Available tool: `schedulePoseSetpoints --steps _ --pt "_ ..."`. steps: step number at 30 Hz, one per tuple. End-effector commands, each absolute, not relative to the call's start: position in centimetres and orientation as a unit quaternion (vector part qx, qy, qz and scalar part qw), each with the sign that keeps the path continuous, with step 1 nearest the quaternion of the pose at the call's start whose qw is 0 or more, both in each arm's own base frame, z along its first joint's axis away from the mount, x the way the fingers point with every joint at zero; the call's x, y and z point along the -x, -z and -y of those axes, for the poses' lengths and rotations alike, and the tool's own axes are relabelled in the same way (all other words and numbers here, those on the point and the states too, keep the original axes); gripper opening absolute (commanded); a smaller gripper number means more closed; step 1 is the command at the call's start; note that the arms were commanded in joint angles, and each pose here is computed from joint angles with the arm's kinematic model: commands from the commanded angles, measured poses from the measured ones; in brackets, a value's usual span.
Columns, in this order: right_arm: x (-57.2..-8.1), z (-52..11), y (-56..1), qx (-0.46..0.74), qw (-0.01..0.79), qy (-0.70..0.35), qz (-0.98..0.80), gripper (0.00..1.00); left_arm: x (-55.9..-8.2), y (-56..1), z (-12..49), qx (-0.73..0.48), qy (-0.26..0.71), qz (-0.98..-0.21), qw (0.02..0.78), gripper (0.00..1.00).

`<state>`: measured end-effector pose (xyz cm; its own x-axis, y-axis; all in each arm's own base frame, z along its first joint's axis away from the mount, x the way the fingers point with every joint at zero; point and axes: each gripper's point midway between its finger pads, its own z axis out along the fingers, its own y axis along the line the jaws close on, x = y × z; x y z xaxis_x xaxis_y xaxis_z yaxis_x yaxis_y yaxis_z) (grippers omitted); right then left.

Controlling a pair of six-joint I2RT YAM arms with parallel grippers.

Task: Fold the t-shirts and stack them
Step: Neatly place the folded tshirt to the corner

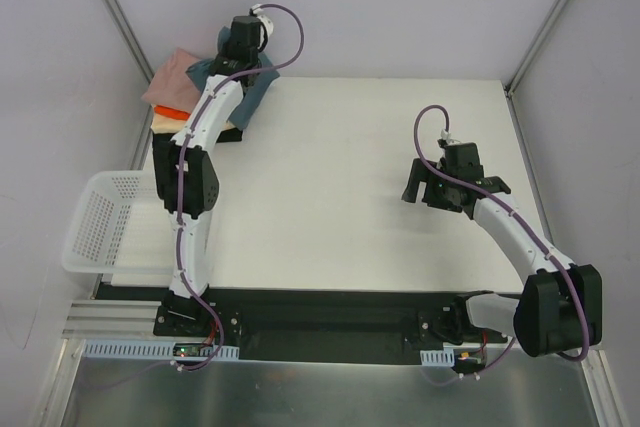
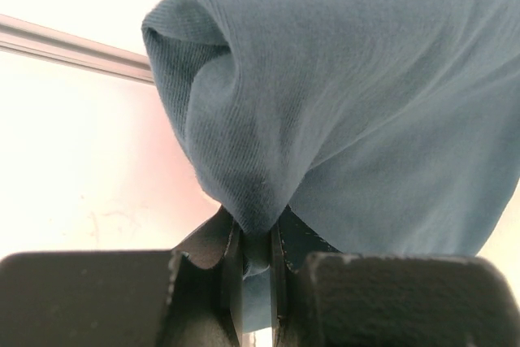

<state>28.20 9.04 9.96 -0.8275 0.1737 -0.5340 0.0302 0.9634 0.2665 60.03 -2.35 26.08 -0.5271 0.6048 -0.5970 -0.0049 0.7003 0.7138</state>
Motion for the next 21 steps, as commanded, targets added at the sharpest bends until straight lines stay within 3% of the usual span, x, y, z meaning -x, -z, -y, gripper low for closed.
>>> schedulePoseSetpoints --steps 1,21 --pt "-29.1 -8.7 -11.3 -0.060 0.306 -0.117 -0.943 0.96 -57.9 -38.5 0.1 -0.113 -0.361 -0.742 0.554 0.00" --pt "-29.2 -8.7 -11.1 -0.060 0.301 -0.117 -0.944 0.96 -53.7 -44.2 -1.2 -0.079 -0.346 -0.717 0.600 0.00"
